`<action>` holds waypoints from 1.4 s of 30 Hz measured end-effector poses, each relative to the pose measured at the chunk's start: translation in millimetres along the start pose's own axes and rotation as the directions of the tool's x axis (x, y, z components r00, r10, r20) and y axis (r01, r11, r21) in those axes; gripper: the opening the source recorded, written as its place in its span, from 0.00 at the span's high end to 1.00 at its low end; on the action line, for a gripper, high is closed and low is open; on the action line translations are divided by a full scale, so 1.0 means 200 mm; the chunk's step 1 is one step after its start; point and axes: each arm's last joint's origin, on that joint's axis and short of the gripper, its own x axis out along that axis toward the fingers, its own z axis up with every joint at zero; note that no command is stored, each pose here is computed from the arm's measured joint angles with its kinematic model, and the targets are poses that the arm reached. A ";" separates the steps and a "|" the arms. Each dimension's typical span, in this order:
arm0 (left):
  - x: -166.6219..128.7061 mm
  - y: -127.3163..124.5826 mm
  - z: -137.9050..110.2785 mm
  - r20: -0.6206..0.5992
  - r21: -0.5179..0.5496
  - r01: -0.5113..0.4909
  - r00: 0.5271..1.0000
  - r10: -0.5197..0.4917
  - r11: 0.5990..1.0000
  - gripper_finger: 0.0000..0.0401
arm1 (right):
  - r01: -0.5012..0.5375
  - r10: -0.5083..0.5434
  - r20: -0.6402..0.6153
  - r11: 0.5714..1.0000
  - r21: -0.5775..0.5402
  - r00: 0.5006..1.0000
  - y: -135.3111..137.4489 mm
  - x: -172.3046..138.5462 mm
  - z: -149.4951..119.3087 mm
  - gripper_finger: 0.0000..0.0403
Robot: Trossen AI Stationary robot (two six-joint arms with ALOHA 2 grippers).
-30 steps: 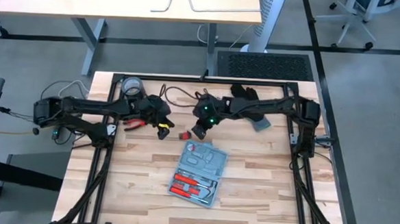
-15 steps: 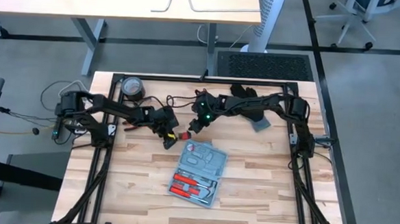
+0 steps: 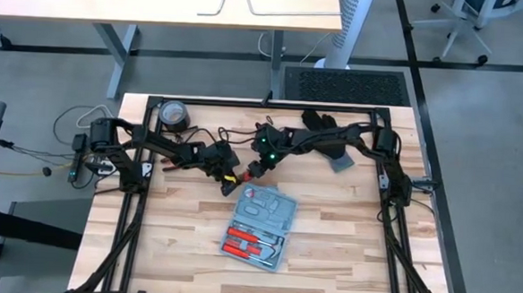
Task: Prefit tool cases
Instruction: Put the orange hex key set into the gray tool case
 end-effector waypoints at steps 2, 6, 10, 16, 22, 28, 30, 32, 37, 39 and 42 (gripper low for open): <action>0.00 0.00 0.00 0.005 0.001 -0.006 1.000 0.006 1.000 1.00 | 0.002 -0.002 0.006 1.000 0.006 1.000 -0.01 -0.01 0.01 0.47; 0.00 0.01 0.01 0.014 0.012 -0.022 1.000 0.022 1.000 1.00 | 0.005 -0.005 0.017 1.000 0.006 1.000 -0.03 -0.02 0.02 0.49; 0.00 0.02 0.01 0.028 0.012 -0.028 0.999 0.028 1.000 1.00 | 0.018 -0.018 0.029 1.000 0.013 0.999 -0.05 -0.03 0.04 0.50; -0.01 0.03 0.03 0.044 0.005 -0.043 0.998 0.043 0.999 1.00 | 0.033 -0.034 0.034 0.999 0.038 0.999 -0.09 -0.05 0.06 0.50; -0.01 0.04 0.05 0.088 0.004 -0.068 0.994 0.067 0.998 1.00 | 0.005 -0.005 -0.013 0.998 0.063 1.000 -0.10 0.00 0.03 0.50; 0.00 0.04 0.05 0.083 -0.006 -0.071 0.994 0.071 0.997 1.00 | 0.011 -0.010 -0.016 0.997 0.070 1.000 -0.08 0.05 0.00 0.50; 0.01 0.04 0.04 0.072 -0.006 -0.070 0.995 0.070 0.998 1.00 | 0.005 -0.003 -0.018 0.997 0.076 1.000 -0.08 0.05 0.00 0.51; 0.02 0.04 0.04 0.065 -0.007 -0.060 0.996 0.060 0.998 1.00 | 0.013 -0.011 -0.027 0.997 0.078 1.000 -0.09 0.05 0.00 0.52; 0.02 0.05 0.04 0.064 -0.010 -0.061 0.996 0.061 0.998 1.00 | 0.020 -0.017 -0.039 0.997 0.072 0.999 -0.10 0.05 0.00 0.62; 0.02 0.05 0.04 0.064 -0.016 -0.062 0.996 0.063 0.998 1.00 | 0.022 -0.019 -0.040 0.997 0.072 0.999 -0.10 0.05 0.00 0.71; 0.02 0.05 0.04 0.063 -0.016 -0.060 0.996 0.061 0.998 1.00 | 0.025 -0.022 -0.044 0.997 0.070 0.999 -0.11 0.05 -0.01 0.89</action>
